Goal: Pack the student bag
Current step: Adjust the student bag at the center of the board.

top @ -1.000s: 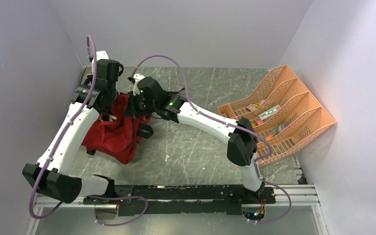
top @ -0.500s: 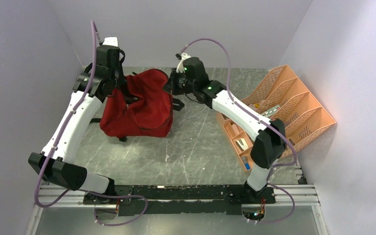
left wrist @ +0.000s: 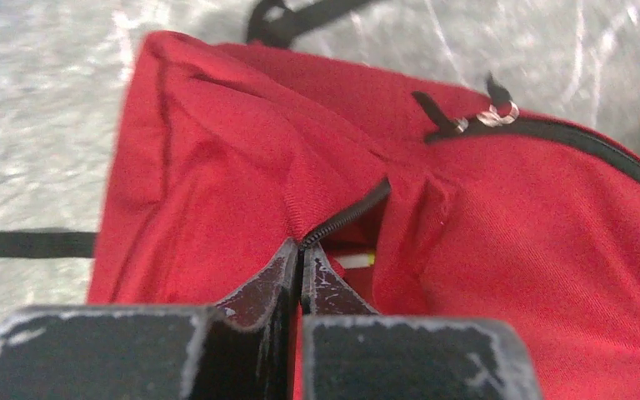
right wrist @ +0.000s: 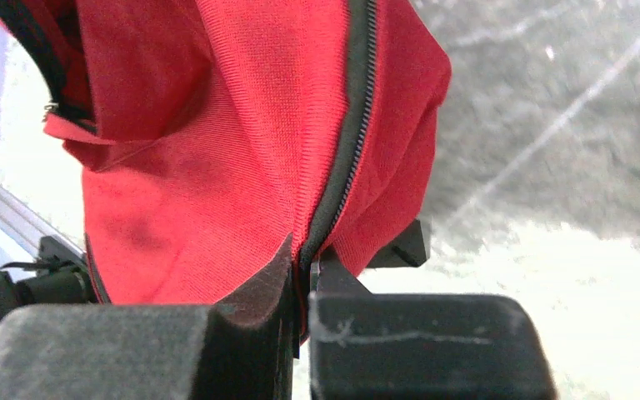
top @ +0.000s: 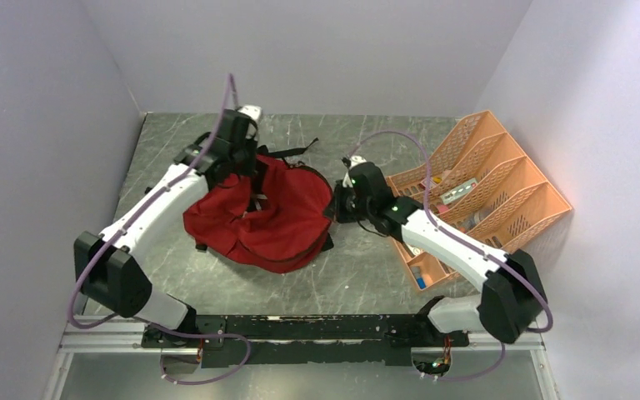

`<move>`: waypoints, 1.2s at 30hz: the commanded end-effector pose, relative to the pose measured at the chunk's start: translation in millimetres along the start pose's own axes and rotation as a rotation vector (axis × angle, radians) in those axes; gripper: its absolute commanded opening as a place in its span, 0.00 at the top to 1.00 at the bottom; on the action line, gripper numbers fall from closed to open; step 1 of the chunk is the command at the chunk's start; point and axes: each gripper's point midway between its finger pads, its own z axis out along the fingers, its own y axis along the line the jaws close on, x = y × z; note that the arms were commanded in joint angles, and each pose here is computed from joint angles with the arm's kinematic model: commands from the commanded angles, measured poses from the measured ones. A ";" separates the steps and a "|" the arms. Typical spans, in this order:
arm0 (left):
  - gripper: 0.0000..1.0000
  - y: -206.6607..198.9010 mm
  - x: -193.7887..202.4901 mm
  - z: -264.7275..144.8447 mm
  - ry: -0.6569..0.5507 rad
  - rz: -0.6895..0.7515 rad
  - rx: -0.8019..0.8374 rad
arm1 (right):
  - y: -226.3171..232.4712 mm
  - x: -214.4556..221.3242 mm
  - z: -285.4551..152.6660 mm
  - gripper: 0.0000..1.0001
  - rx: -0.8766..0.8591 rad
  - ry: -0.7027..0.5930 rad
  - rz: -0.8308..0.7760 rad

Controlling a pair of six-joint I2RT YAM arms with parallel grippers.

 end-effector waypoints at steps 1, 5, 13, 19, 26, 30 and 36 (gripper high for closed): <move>0.95 -43.6 24.0 14.4 0.021 0.110 0.023 | -25.0 11.6 -19.7 1.00 0.079 -0.060 0.043; 0.95 -52.1 51.2 30.1 0.094 0.129 -0.004 | -65.1 37.6 -28.7 0.95 0.240 -0.053 0.067; 0.82 -66.8 64.7 35.7 0.144 0.168 -0.001 | -60.9 9.7 -74.7 0.57 0.217 -0.253 0.091; 0.50 -60.7 46.7 -3.5 0.049 0.081 0.029 | -16.0 -29.0 -101.8 0.51 0.025 -0.374 0.055; 0.37 -24.1 64.0 -55.6 -0.049 -0.156 -0.026 | 27.8 -42.9 -76.7 0.56 -0.161 -0.322 0.041; 0.25 14.5 96.6 -68.7 -0.069 -0.336 -0.128 | 42.5 -50.5 -54.0 0.57 -0.188 -0.296 0.041; 0.18 51.0 128.8 -46.2 0.000 -0.545 -0.186 | 45.3 -39.7 -2.4 0.62 -0.137 -0.196 0.047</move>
